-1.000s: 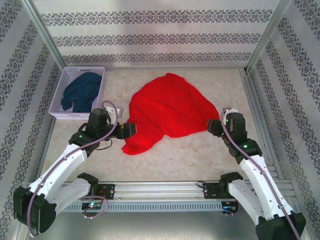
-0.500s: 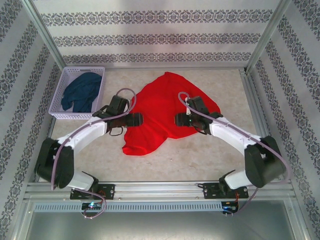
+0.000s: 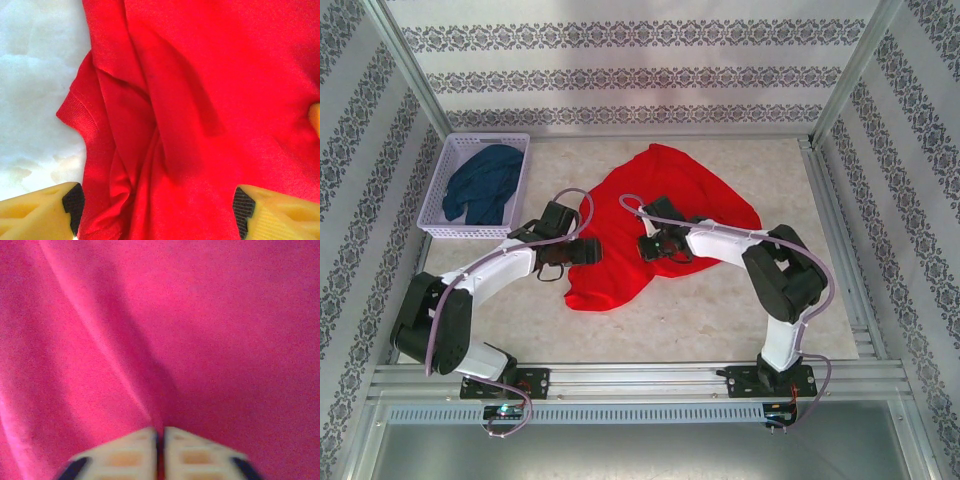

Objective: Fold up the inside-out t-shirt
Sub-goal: Flatten out the T-shirt at the center of the table, then adjust the T-shirt at the center of the table.

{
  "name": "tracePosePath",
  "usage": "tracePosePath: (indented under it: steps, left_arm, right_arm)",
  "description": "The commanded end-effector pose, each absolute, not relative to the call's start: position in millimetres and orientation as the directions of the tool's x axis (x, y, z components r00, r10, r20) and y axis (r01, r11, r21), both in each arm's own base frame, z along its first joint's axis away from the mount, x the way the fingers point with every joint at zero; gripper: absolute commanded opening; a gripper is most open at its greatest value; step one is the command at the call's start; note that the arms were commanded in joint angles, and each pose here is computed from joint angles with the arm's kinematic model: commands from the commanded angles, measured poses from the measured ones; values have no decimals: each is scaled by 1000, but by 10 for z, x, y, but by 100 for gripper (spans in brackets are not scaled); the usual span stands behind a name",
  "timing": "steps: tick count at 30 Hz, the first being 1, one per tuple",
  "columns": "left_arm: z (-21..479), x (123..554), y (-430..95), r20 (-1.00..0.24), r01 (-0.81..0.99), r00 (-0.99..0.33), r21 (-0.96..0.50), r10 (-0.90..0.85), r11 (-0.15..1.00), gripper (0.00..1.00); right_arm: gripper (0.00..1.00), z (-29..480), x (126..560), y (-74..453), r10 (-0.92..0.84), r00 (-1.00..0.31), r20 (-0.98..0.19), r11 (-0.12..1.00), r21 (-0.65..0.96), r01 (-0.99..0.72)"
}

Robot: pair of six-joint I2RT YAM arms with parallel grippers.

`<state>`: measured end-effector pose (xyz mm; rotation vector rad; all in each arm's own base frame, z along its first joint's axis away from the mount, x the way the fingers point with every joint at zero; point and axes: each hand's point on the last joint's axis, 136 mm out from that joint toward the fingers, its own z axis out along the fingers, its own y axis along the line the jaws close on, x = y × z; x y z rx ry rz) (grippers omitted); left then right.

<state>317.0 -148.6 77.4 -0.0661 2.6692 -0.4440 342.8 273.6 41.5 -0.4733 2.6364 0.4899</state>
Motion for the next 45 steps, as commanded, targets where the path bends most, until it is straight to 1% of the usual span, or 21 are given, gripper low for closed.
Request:
tracePosePath:
  steps: [1, 3, 4, 8, 9, 10, 12, 15, 17, 18, 23, 25, 28, 30, 31, 33, 35, 38, 39, 42, 45]
  left_arm:
    - [904, 3159, -1465, -426, 18, -895, -335, -134, 942, 78]
    - [938, 3137, -1442, -437, 21, -890, -330, -133, 944, 78]
    - [942, 3128, -1432, -439, 19, -889, -328, -134, 945, 78]
    - [914, 3133, -1496, -427, 33, -895, -352, -130, 935, 78]
    - [908, 3138, -1519, -424, 38, -897, -358, -126, 933, 78]
    - [893, 3150, -1556, -420, 48, -900, -360, -115, 932, 78]
    - [872, 3164, -1624, -412, 73, -907, -359, -88, 931, 78]
    - [812, 3194, -1698, -399, 107, -916, -336, -39, 936, 79]
    - [760, 3223, -1700, -386, 106, -922, -324, -29, 940, 80]
    - [742, 3232, -1707, -383, 105, -923, -323, -28, 941, 80]
    - [700, 3194, -1530, -393, 23, -914, -298, -101, 954, 79]
    - [697, 3138, -1389, -398, -18, -907, -287, -136, 958, 79]
    - [698, 3052, -1192, -402, -73, -896, -288, -190, 955, 79]
    - [712, 3010, -1121, -407, -90, -889, -294, -210, 952, 79]
    - [715, 2993, -1109, -405, -91, -890, -295, -211, 951, 79]
    - [718, 2969, -1162, -394, -77, -895, -322, -207, 944, 79]
    - [725, 2964, -1332, -378, -39, -903, -402, -204, 915, 79]
    - [809, 2990, -1672, -379, 47, -908, -511, -176, 858, 79]
    - [830, 3005, -1757, -384, 70, -909, -523, -162, 849, 79]
    - [764, 3076, -1873, -377, 88, -917, -506, -129, 858, 76]
    - [646, 3140, -1931, -344, 83, -932, -501, -110, 861, 68]
  right_arm:
    - [0, 780, 3376, 2392, -210, -828, -520, 902, 223, -369]
    - [0, 891, 3125, 2127, -180, -830, -528, 918, 214, -335]
    - [0, 863, 2965, 1962, -161, -843, -514, 930, 208, -304]
    - [0, 814, 2510, 1423, 7, -874, -487, 963, 239, -126]
    - [7, 808, 2461, 1361, 37, -871, -491, 963, 249, -99]
    - [16, 817, 2434, 1309, 63, -862, -503, 964, 255, -79]
    - [32, 923, 2462, 1290, 66, -842, -535, 964, 252, -85]
    - [46, 1251, 2669, 1503, 2, -783, -622, 949, 248, -194]
    - [56, 1405, 2832, 1800, -64, -739, -671, 920, 248, -305]
    - [59, 1436, 2891, 1957, -95, -727, -680, 900, 253, -355]
    - [68, 1370, 3256, 2786, -249, -672, -697, 803, 239, -546]
    - [69, 1322, 3387, 3047, -268, -656, -705, 772, 250, -585]
    - [71, 1116, 3566, 3335, -312, -661, -683, 750, 250, -612]
    - [71, 978, 3668, 3434, -333, -669, -665, 751, 243, -615]
    - [68, 888, 3713, 3464, -343, -677, -651, 756, 237, -610]
    - [48, 802, 3817, 3447, -349, -685, -640, 779, 208, -591]
    - [27, 853, 3910, 3372, -334, -686, -646, 803, 186, -567]
    - [5, 1097, 3928, 3227, -285, -679, -676, 814, 203, -544]
    - [0, 1162, 3913, 3180, -265, -682, -681, 815, 220, -536]
    - [0, 1325, 3829, 3036, -191, -706, -682, 808, 299, -508]
    - [0, 1400, 3744, 2905, -140, -721, -678, 807, 344, -480]
